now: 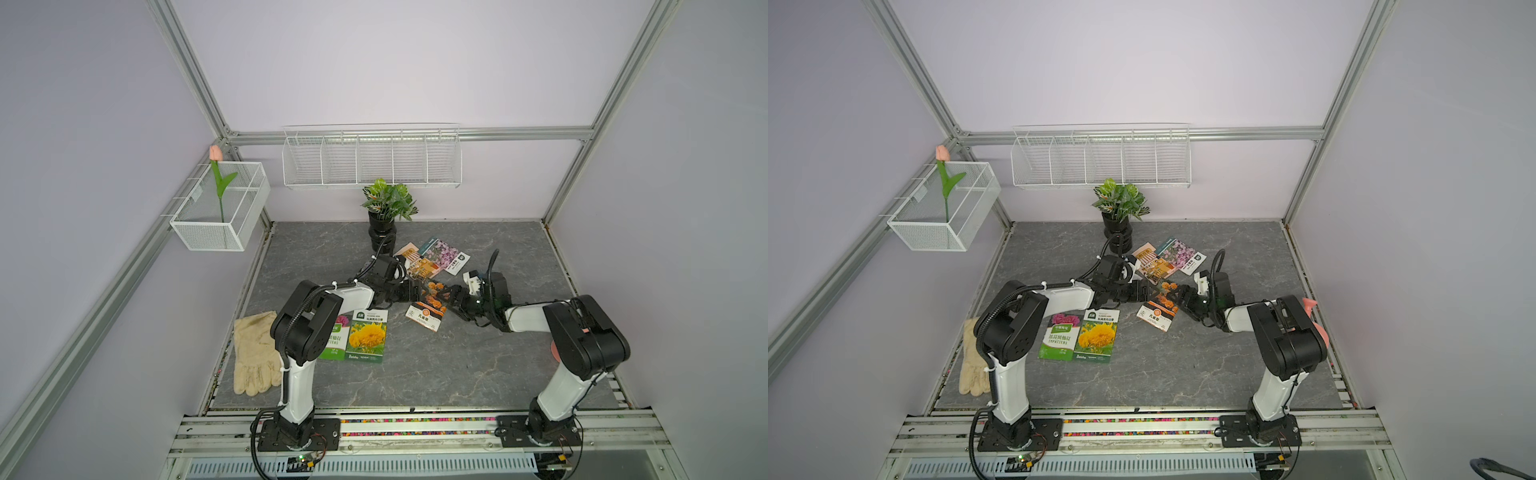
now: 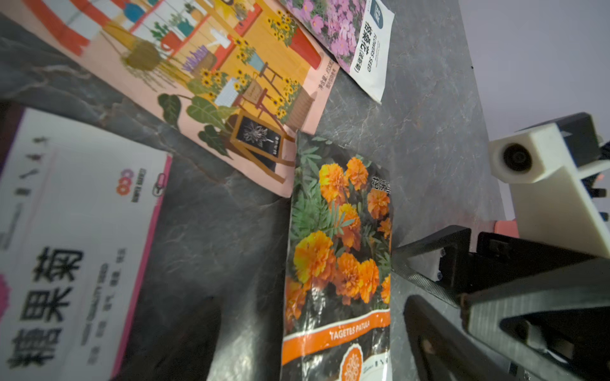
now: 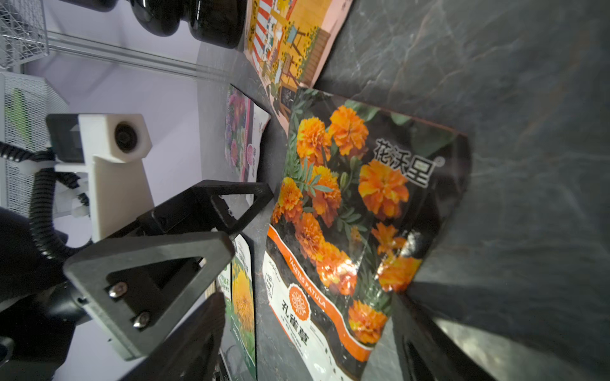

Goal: Arrange the seed packets in a row
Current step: Pick up the seed packet from the center of the board.

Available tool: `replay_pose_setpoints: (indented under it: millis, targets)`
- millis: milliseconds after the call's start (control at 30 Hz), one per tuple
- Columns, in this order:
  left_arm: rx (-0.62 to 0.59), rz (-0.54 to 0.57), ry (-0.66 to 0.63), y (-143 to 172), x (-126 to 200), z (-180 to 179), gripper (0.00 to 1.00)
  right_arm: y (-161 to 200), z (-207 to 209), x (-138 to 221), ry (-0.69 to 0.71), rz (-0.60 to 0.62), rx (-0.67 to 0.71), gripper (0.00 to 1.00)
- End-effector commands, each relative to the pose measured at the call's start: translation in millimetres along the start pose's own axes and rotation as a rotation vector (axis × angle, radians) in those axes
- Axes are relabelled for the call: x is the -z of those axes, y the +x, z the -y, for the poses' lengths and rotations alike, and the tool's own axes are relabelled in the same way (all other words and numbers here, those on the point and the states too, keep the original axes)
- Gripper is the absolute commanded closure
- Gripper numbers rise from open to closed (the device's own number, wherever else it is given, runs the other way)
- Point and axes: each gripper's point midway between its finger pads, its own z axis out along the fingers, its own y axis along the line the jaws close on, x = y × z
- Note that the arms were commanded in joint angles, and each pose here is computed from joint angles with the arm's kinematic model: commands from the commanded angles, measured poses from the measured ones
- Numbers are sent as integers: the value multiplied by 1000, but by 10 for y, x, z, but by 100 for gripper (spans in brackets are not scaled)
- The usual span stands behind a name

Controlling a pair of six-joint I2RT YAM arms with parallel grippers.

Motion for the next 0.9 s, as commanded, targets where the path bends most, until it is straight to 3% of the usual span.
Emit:
replay_pose_setpoints:
  millis: [0, 100, 200, 300, 400, 600, 867]
  targets:
    - [14, -45, 51, 92, -136, 81, 14, 138, 241, -33, 40, -32, -73, 18]
    - [9, -55, 31, 153, -191, 99, 21, 135, 267, -32, 41, -28, -79, 19]
    - [8, -69, 67, 186, -196, 200, 39, 125, 289, -16, 41, -21, -85, 19]
    - [8, -61, 91, 168, -153, 279, 65, 104, 295, -8, 33, -14, -96, 19]
    - [-5, -48, 90, 119, -73, 331, 97, 97, 298, 3, 23, -8, -106, 19]
    - [-37, -10, 126, -10, 117, 534, 100, -3, 264, 136, -42, 44, -140, 19]
    - [-9, 75, 313, -154, 345, 926, 100, -92, -3, 262, -138, 55, -113, 19]
